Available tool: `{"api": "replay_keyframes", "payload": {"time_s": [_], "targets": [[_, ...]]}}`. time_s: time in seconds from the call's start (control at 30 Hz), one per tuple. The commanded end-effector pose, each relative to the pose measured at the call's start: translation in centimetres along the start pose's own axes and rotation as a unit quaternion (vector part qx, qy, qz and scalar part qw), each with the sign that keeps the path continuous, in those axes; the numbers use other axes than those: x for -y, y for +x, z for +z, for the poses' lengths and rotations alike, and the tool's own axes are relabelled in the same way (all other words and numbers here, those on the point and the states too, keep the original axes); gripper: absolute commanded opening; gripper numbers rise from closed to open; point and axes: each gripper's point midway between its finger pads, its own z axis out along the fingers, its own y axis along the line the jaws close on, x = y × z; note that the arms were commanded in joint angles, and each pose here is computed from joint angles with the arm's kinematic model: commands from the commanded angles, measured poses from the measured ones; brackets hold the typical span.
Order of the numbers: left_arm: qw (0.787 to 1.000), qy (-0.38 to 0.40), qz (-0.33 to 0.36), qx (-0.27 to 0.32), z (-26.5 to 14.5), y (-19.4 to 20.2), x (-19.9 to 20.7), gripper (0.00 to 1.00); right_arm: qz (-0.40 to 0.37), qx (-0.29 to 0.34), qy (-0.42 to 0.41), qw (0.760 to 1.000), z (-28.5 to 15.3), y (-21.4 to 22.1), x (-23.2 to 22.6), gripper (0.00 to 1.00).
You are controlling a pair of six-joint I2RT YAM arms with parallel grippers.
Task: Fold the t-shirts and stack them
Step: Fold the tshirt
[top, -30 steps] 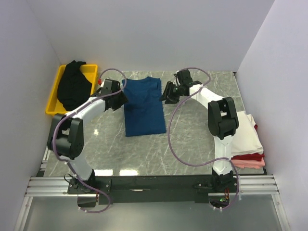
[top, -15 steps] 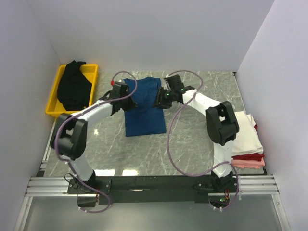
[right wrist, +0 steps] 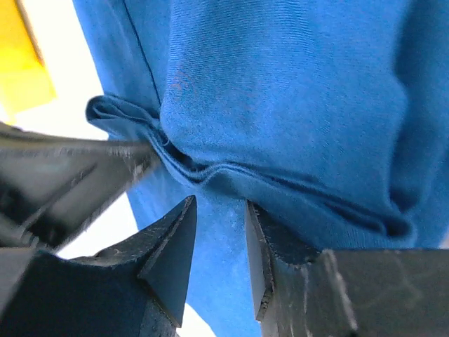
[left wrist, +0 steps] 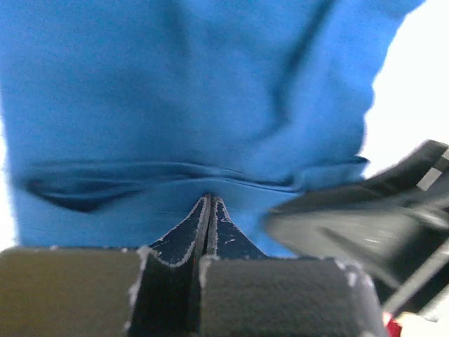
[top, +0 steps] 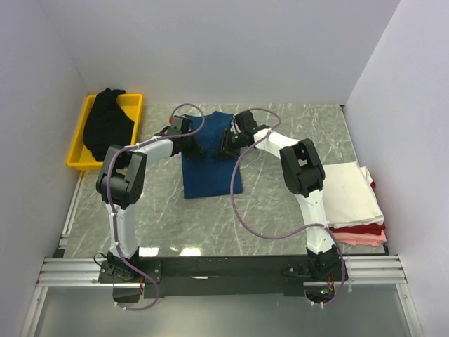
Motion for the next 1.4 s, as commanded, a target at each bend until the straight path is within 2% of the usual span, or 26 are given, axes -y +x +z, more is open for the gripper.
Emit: {"api": "replay_keyframes", "payload": {"time_s": [0.0,0.17,0.5,0.73,0.9,1.0,1.1,1.2,1.23,1.37], "targets": [[1.000,-0.007,0.003,0.002,0.7,-1.3,-1.4,0.01,0.032,0.028,-0.010,0.999,-0.8,-2.8,1.7,0.41],[0.999,-0.030,-0.022,-0.017,1.7,-0.3,-4.6,0.01,0.055,0.018,-0.032,0.998,-1.4,-2.4,2.9,0.41],[0.999,-0.035,-0.031,-0.014,1.4,-0.7,-4.9,0.00,0.141,0.016,-0.133,0.981,-4.1,-4.1,3.4,0.40],[0.999,-0.027,-0.025,-0.010,0.9,-1.1,-4.4,0.01,0.159,0.025,-0.108,0.981,-3.8,-3.7,5.1,0.39],[1.000,0.000,-0.006,0.020,-1.6,-2.8,-2.2,0.02,0.138,0.052,-0.087,0.985,-5.9,-4.2,4.8,0.39],[0.999,0.015,0.002,0.042,-3.8,-4.4,-0.5,0.08,0.126,0.073,-0.074,0.987,-7.6,-4.5,4.6,0.40],[0.997,0.035,-0.001,0.066,-6.5,-5.5,1.2,0.13,0.089,0.115,-0.061,0.987,-11.2,-5.2,2.6,0.40],[0.995,0.056,-0.023,0.074,-8.9,-4.6,2.0,0.18,0.072,0.138,-0.047,0.987,-13.3,-4.2,2.2,0.40],[0.996,0.049,-0.040,0.067,-8.9,-3.4,1.1,0.18,0.071,0.140,-0.047,0.987,-13.6,-3.7,2.3,0.40],[0.994,0.049,-0.059,0.074,-11.3,-0.8,0.3,0.24,0.075,0.131,-0.023,0.988,-13.6,0.6,4.4,0.41]]}}
